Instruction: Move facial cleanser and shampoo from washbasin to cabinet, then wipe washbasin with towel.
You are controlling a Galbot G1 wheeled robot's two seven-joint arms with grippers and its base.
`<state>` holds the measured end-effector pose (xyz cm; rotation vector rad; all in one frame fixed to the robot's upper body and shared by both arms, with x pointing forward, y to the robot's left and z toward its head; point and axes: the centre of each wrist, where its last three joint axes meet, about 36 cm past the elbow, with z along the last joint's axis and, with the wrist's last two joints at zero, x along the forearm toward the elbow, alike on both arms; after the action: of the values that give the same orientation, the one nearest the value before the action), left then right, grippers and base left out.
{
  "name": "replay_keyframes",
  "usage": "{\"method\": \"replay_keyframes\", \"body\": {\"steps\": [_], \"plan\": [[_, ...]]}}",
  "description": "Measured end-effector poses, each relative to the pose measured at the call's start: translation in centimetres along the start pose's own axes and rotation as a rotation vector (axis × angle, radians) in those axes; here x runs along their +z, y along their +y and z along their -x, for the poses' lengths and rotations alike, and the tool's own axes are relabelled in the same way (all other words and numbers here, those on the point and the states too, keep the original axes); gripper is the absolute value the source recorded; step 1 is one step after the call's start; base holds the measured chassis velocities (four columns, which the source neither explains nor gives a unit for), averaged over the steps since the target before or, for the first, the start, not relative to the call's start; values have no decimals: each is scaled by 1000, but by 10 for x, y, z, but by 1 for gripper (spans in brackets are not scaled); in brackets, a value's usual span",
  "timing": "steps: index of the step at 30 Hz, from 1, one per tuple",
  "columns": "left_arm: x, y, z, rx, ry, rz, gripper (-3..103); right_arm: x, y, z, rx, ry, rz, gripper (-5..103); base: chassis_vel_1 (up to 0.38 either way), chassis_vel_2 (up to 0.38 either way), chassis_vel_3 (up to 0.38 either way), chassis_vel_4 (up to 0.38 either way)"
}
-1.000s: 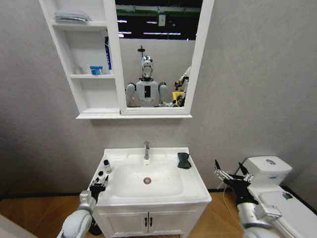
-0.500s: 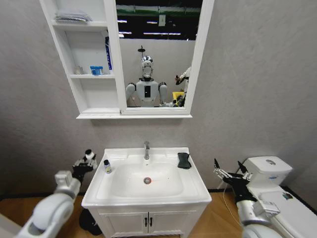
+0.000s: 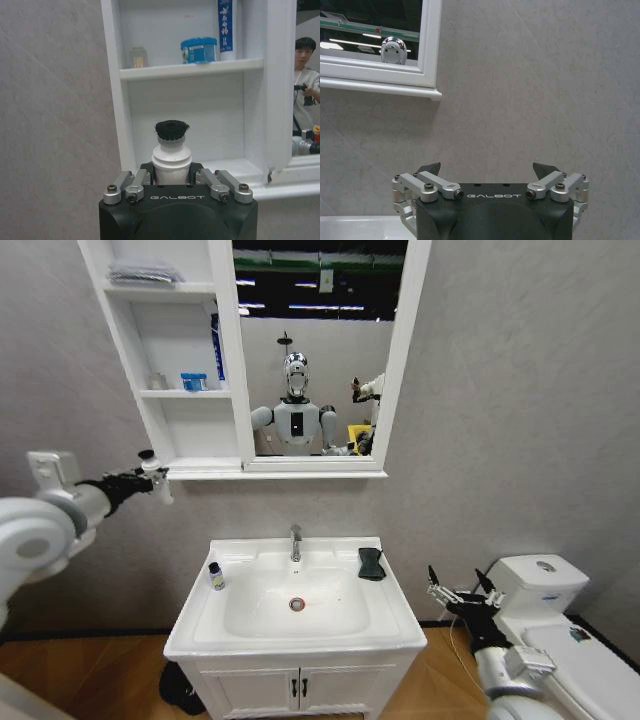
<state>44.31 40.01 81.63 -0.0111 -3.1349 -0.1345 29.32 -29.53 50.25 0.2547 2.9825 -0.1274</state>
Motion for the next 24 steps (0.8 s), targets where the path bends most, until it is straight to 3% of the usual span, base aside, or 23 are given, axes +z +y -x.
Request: {"method": "replay_keyframes", "body": {"steps": [6,9,17,24], "plan": [[-28,1,45,43,-8,-33,34,-2,3,3,-8,1,0,100,0,0,0,0],[-42,-5,85,38,-9,-31,34,-1,0,3,1,2,-2,100,0,0,0,0],[-41,0,136,25,1,29,33,8,-3,3,18,15,2,100,0,0,0,0],[-36,11,169,12,44,-2,33,12,-2,9,20,13,9,100,0,0,0,0]]}}
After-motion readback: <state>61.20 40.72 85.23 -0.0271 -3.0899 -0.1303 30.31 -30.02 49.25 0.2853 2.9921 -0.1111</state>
